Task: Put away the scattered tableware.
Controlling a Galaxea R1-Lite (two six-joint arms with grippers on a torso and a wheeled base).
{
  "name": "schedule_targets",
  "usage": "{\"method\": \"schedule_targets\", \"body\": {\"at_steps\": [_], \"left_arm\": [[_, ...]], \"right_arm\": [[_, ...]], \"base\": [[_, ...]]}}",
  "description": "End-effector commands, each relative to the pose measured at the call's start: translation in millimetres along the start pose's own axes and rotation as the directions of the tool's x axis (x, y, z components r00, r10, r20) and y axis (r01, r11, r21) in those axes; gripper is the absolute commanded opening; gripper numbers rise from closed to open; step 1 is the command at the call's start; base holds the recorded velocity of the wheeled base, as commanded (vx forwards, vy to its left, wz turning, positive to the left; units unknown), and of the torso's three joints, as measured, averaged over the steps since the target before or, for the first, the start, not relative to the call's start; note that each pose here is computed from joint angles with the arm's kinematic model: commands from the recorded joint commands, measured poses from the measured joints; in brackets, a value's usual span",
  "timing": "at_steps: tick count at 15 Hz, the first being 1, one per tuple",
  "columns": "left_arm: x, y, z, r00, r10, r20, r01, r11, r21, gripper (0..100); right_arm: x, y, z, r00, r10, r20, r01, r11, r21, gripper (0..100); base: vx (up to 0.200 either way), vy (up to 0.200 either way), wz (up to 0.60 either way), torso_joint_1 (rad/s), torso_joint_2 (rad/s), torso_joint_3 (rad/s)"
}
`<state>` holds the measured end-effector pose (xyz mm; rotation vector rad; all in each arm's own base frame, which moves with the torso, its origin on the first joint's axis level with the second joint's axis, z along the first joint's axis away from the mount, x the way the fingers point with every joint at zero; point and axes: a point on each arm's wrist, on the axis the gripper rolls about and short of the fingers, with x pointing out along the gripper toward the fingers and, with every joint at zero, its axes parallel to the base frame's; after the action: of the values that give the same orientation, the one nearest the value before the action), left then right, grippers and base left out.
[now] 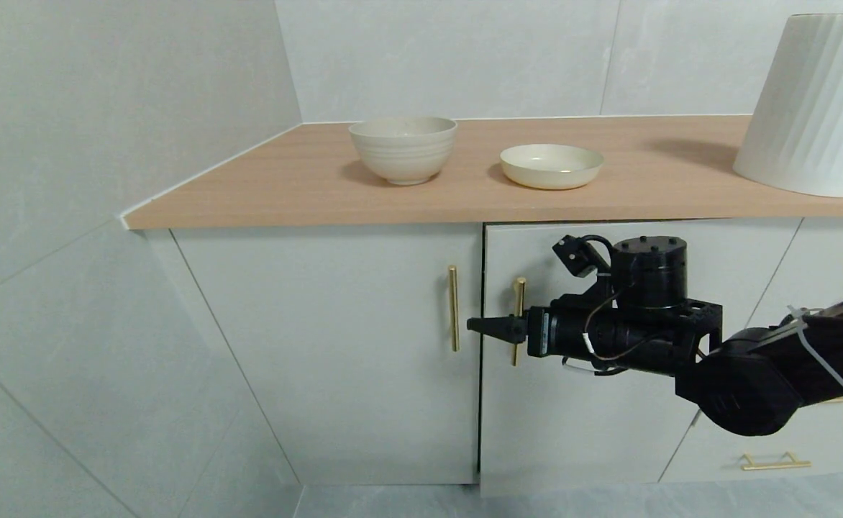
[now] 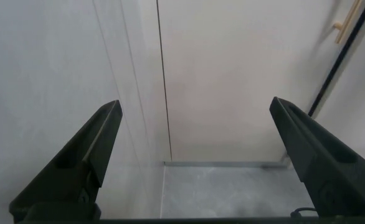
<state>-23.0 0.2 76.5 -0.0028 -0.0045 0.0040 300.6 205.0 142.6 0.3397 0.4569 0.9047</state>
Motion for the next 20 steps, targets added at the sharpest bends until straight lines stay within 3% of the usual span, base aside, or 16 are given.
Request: {"method": "schedule_targets", "body": {"at_steps": [1,8,9,11,13,14,15,16,17,18,19,20], "left_arm": [[0,0.0,0.0,1.0,0.001,0.0,-0.001,1.0,0.0,100],[0,-0.1,-0.2,1.0,-0.003,-0.001,0.003,1.0,0.012,100],[0,0.0,-0.2,1.0,-0.001,-0.001,0.001,1.0,0.0,100],[0,-0.1,-0.4,1.0,-0.004,-0.001,0.004,1.0,0.021,100],[0,-0.1,2.7,1.0,-0.004,0.022,0.003,0.999,0.046,100],[-5,-0.4,20.8,0.994,-0.018,0.11,0.011,0.998,0.068,100],[-6,-2.7,50.7,0.99,-0.125,0.07,0.119,0.99,0.08,100],[-1,-4.6,68.2,0.979,-0.205,0.006,0.204,0.976,0.073,100],[15,-6.9,82.4,0.95,-0.298,-0.095,0.303,0.952,0.045,100],[25,-8.0,90.1,0.93,-0.34,-0.139,0.347,0.938,0.025,100],[60,-9.9,107.1,0.878,-0.405,-0.254,0.414,0.91,-0.019,100],[89,-11.5,118.1,0.852,-0.428,-0.301,0.436,0.899,-0.043,100]], "right_arm": [[-15,11,1,0.999,0.031,0.011,-0.031,0.999,-0.012,100],[-66,40,-1,0.984,0.176,-0.012,-0.176,0.984,-0.027,100],[-72,43,-6,0.979,0.203,-0.031,-0.204,0.979,-0.024,100],[-83,46,-14,0.967,0.246,-0.066,-0.248,0.969,-0.012,100],[-89,48,-17,0.956,0.28,-0.085,-0.282,0.959,-0.007,100],[-93,49,-19,0.953,0.289,-0.09,-0.291,0.957,-0.006,100],[-101,52,-20,0.952,0.293,-0.085,-0.295,0.955,-0.012,100],[-104,52,-23,0.952,0.292,-0.087,-0.294,0.956,-0.01,100],[-109,52,-27,0.953,0.288,-0.095,-0.29,0.957,-0.003,100],[-111,52,-29,0.953,0.287,-0.098,-0.288,0.957,-0.001,100],[-115,52,-34,0.954,0.282,-0.106,-0.283,0.959,0.005,100],[-117,52,-35,0.954,0.28,-0.108,-0.281,0.96,0.007,100]], "base": [[0.0,0.0,0.0,0.0,0.0,0.0],[0.0,0.0,0.0,0.0,0.0,0.0],[0.0,0.0,0.0,0.0,0.0,0.0],[0.0,0.0,0.0,0.0,0.0,0.0],[0.0,0.0,0.0,0.0,0.0,0.0],[0.0,0.0,0.0,0.0,0.0,0.0],[0.0,0.0,0.0,0.0,0.0,0.0],[0.0,0.0,0.0,0.0,0.0,0.0],[0.0,0.0,0.0,0.0,0.0,0.0],[0.0,0.0,0.0,0.0,0.0,0.0],[0.0,0.0,0.0,0.0,0.0,0.0],[0.0,0.0,0.0,0.0,0.0,0.0]]}}
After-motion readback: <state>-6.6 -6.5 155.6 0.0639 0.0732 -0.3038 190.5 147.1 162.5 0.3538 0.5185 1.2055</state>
